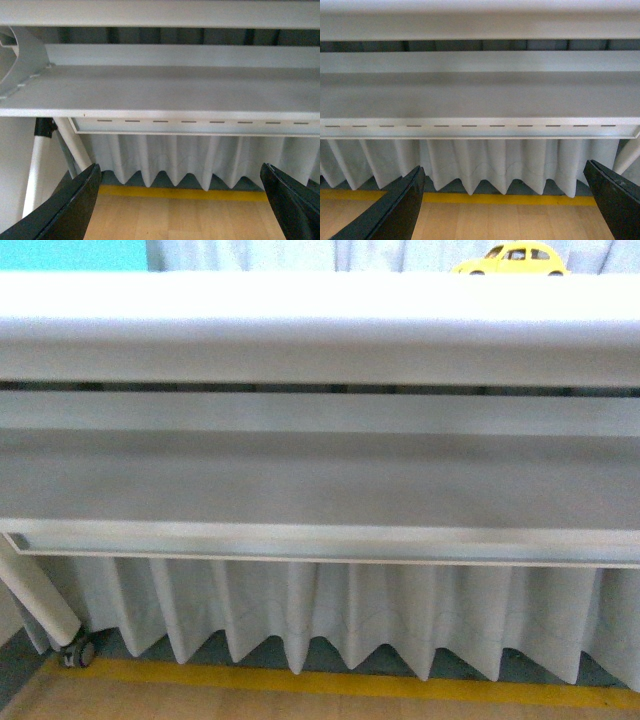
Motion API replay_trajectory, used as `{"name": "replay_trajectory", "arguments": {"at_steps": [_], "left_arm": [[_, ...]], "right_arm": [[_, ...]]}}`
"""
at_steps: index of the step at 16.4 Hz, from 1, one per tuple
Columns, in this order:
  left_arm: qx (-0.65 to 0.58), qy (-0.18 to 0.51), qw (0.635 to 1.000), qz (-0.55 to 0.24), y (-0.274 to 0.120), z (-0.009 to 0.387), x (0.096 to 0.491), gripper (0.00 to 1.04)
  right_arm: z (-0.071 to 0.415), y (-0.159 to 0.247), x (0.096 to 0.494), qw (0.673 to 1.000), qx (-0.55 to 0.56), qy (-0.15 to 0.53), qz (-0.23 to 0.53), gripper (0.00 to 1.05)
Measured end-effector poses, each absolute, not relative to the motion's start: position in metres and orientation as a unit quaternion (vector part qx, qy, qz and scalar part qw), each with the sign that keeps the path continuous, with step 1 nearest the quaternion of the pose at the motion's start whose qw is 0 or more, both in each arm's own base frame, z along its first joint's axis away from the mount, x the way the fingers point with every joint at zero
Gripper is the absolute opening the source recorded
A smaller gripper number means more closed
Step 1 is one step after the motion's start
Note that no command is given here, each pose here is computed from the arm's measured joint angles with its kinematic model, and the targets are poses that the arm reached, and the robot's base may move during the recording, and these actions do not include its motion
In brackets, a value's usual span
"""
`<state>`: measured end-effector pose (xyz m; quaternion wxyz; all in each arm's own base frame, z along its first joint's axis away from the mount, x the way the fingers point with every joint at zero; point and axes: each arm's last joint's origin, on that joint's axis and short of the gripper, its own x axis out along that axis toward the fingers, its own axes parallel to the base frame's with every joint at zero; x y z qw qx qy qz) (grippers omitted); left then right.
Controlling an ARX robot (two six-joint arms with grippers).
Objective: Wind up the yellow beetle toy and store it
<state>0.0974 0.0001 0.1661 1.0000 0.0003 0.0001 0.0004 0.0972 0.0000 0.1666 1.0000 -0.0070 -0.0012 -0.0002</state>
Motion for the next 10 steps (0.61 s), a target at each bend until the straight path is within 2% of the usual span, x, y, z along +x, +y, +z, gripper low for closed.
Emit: {"name": "replay_trajectory", "arguments": {"at_steps": [10], "left_arm": [[0.000, 0.000, 1.000, 0.000, 0.0001, 0.1662, 0.0974, 0.98]], "right_arm": [[0.1667, 0.0000, 0.0972, 1.000, -0.007, -0.002, -0.001, 0.98]]}}
